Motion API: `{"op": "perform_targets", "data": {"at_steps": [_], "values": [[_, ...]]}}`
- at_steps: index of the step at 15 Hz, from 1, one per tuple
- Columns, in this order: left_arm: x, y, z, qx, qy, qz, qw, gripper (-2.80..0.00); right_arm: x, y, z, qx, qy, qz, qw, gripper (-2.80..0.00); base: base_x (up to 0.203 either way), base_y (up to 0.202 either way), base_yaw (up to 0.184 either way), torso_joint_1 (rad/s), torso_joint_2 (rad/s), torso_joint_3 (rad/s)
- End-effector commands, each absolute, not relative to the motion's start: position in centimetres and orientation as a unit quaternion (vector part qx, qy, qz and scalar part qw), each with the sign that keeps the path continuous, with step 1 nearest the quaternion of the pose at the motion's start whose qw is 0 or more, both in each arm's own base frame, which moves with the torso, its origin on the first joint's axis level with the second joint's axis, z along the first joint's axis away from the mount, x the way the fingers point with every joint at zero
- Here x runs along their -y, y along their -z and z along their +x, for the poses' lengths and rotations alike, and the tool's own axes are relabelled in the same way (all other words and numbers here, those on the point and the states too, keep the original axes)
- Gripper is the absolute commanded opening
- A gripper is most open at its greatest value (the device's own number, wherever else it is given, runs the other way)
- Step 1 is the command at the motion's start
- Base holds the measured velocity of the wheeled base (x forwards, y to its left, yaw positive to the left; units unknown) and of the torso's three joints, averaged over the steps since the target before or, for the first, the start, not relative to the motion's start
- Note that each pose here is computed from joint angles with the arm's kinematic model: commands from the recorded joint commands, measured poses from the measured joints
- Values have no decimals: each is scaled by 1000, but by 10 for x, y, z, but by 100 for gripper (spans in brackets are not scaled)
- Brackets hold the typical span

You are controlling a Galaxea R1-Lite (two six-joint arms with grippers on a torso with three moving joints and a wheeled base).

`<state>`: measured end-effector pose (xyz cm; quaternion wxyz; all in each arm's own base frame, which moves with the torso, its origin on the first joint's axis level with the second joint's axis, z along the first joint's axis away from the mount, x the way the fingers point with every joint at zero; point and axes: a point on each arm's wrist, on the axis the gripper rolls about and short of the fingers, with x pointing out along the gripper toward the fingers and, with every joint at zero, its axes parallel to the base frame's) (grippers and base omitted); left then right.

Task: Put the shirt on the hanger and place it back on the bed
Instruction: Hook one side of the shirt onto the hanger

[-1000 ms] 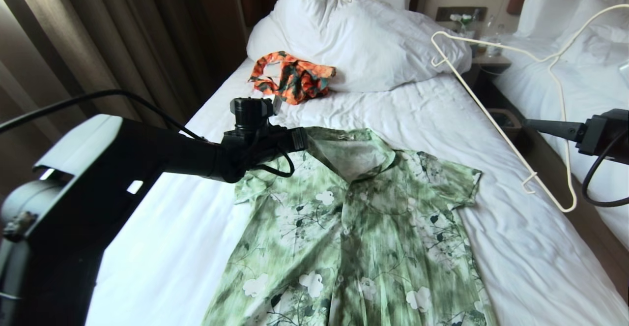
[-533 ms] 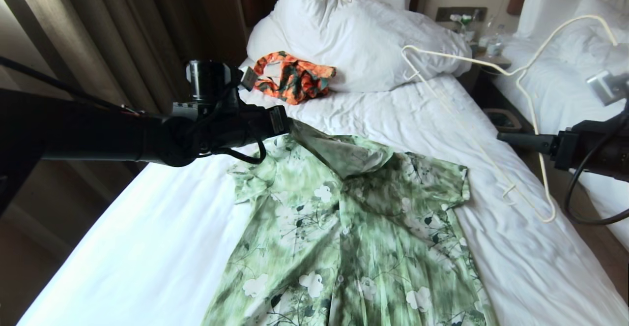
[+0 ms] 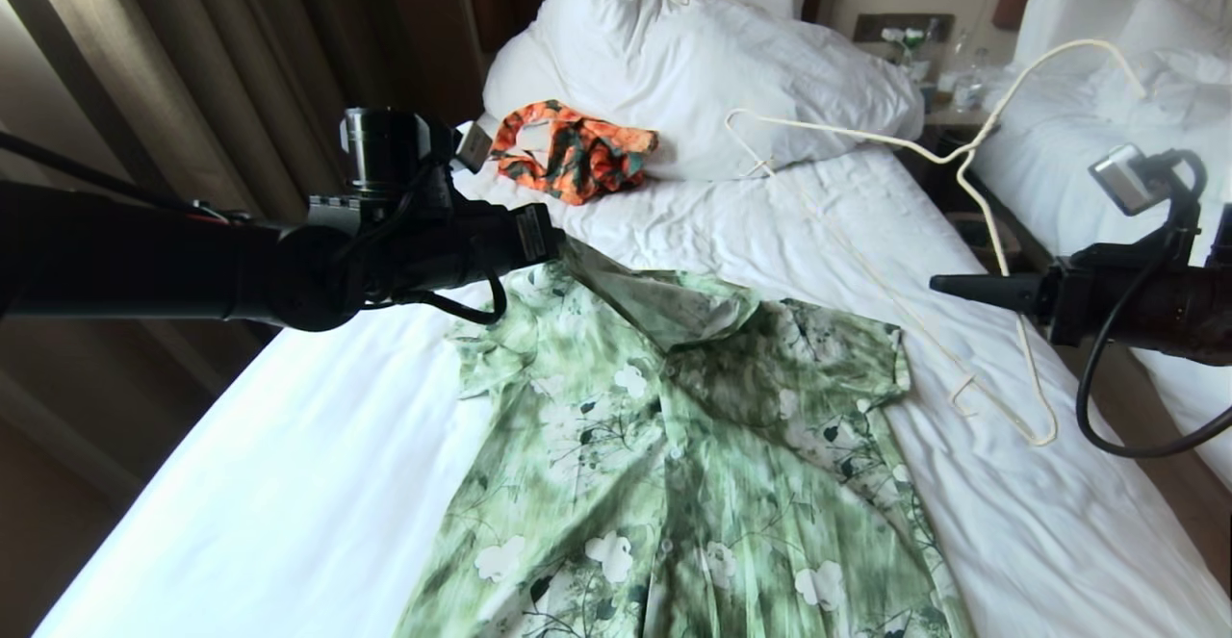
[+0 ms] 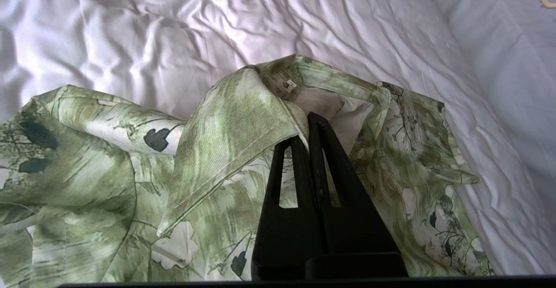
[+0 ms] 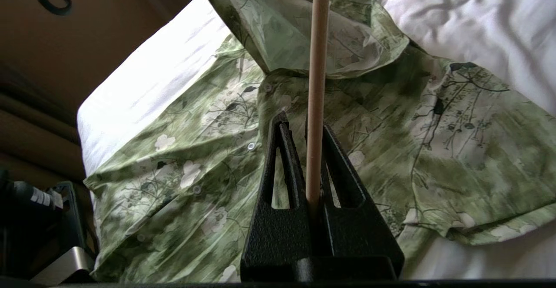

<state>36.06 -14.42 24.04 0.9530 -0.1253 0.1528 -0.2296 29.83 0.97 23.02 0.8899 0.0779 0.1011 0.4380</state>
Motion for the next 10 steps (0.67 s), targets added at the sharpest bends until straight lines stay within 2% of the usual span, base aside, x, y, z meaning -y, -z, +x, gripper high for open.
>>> {"op": "perform_targets", "data": {"at_steps": [1, 5, 10], "values": [[144, -236, 364, -157, 227, -126, 953, -280, -14, -237, 300, -106, -449, 73, 884, -280, 0, 0, 0, 0, 0, 0], [131, -226, 378, -160, 207, -111, 959, -280, -14, -232, 288, -142, -451, 59, 879, -280, 0, 0, 0, 0, 0, 0], [122, -232, 380, -149, 196, -113, 962, -280, -16, -238, 266, -163, -458, 40, 873, -280, 0, 0, 0, 0, 0, 0]]}}
